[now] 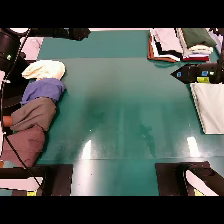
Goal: Fold the shirts.
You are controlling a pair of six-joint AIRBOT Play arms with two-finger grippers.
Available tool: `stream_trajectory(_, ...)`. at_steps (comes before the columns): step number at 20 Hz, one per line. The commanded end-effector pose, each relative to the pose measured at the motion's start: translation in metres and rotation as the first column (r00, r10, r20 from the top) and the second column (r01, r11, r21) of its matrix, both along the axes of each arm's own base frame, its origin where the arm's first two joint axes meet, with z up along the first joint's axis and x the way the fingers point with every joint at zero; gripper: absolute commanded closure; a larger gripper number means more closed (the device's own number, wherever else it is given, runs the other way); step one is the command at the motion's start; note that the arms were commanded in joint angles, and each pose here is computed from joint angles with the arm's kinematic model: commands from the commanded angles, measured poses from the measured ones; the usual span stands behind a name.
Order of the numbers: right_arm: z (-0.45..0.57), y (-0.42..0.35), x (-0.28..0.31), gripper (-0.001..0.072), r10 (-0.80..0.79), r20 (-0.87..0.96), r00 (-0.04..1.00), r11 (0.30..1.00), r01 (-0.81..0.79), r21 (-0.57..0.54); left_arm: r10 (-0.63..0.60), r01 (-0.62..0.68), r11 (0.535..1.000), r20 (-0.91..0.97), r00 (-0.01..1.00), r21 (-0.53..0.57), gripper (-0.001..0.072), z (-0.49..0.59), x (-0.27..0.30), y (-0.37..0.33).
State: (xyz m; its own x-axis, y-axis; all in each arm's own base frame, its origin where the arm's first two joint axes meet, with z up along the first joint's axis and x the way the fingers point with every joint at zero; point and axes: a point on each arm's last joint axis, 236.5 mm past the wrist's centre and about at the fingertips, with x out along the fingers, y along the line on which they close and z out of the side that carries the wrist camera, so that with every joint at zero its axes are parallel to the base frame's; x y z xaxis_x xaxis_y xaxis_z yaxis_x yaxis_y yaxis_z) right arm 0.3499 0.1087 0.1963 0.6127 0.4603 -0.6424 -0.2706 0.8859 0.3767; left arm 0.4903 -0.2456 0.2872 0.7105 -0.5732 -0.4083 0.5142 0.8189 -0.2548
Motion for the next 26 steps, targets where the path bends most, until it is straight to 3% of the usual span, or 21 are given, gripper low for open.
stream_trajectory(1,0.001,0.0,0.0,0.069,0.001,0.002,1.0,1.0,-0.001,0.0,0.006,-0.006,1.0,0.012,1.0,-0.007,0.0685,0.003,0.002,0.0)
stream_trajectory(17,0.001,0.0,0.0,0.069,0.001,0.002,1.0,1.0,-0.001,0.0,0.005,-0.004,0.999,0.015,1.0,-0.042,0.0685,0.008,0.002,-0.003)
stream_trajectory(19,0.001,0.0,0.0,0.069,0.001,0.002,1.0,1.0,-0.001,0.0,0.028,-0.028,1.0,0.046,0.999,0.005,0.0683,0.007,0.009,0.005)
stream_trajectory(20,0.001,0.0,0.0,0.069,0.001,0.002,1.0,1.0,-0.001,0.0,0.067,-0.073,0.994,0.078,0.995,0.076,0.0546,0.003,0.017,0.021)
stream_trajectory(21,0.001,0.0,0.0,0.069,0.001,0.002,1.0,1.0,-0.001,0.0,0.127,-0.141,0.98,0.099,0.987,0.144,0.023,-0.003,0.027,0.041)
stream_trajectory(22,0.001,0.0,0.0,0.069,0.001,0.002,1.0,1.0,-0.001,0.0,0.206,-0.22,0.959,0.096,0.974,0.178,0.0158,-0.011,0.038,0.064)
stream_trajectory(26,0.0,0.001,-0.001,0.069,0.004,-0.004,1.0,1.0,-0.004,-0.001,0.41,-0.387,0.87,-0.011,0.912,0.305,0.0161,-0.076,0.075,0.157)
